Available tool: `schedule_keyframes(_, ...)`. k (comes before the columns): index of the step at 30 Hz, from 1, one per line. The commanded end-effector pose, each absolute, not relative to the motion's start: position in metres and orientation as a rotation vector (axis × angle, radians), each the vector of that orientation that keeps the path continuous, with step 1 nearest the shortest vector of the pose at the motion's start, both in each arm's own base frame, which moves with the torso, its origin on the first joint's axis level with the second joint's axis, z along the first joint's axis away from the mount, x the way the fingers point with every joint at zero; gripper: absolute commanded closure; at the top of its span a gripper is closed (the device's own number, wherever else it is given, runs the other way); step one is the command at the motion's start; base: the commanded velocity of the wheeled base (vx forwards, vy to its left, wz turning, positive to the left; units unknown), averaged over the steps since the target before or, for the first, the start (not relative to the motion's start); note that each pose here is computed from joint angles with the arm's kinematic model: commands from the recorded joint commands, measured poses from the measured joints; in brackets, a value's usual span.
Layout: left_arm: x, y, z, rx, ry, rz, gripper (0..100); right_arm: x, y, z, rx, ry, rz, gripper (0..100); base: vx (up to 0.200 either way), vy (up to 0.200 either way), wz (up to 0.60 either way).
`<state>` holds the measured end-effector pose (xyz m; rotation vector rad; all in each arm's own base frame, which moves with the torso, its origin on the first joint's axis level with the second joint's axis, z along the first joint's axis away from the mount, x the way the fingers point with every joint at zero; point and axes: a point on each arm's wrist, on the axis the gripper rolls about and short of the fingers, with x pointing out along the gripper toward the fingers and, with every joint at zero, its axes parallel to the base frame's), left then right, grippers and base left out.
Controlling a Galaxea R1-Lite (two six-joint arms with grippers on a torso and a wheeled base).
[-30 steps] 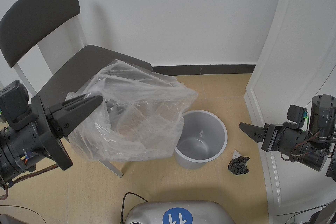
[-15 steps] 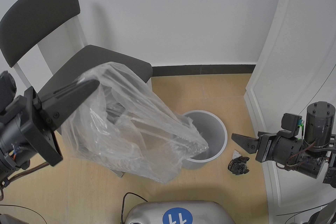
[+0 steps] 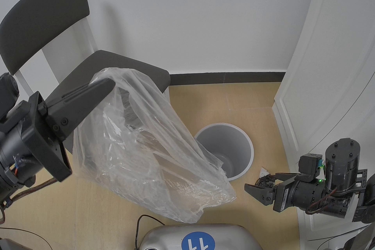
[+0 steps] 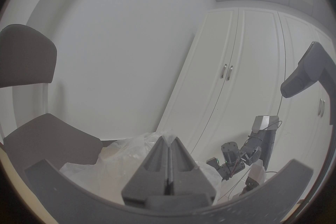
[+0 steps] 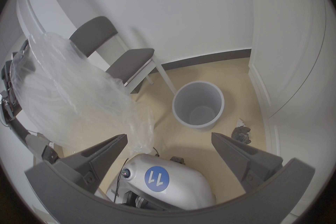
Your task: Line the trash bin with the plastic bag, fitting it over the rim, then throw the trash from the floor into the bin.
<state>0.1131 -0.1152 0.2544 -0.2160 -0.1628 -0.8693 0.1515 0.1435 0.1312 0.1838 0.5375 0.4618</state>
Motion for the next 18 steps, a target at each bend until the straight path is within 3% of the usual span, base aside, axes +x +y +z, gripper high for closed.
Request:
schedule_keyframes(1, 0.118, -0.120, 0.252, -0.209, -0.144, -0.867, 100, 0.143, 0.141, 0.127, 0.168, 0.557, 0.501, 0, 0.000, 0.000, 0.00)
schedule_keyframes(5, 0.120, -0.122, 0.253, -0.217, -0.159, -0.869, 100, 0.133, 0.141, 0.120, 0.154, 0.611, 0.594, 0, 0.000, 0.000, 0.00)
schedule_keyframes(18, 0.116, -0.119, 0.258, -0.230, -0.186, -0.872, 100, 0.157, 0.168, 0.086, 0.216, 0.654, 0.558, 0, 0.000, 0.000, 0.00)
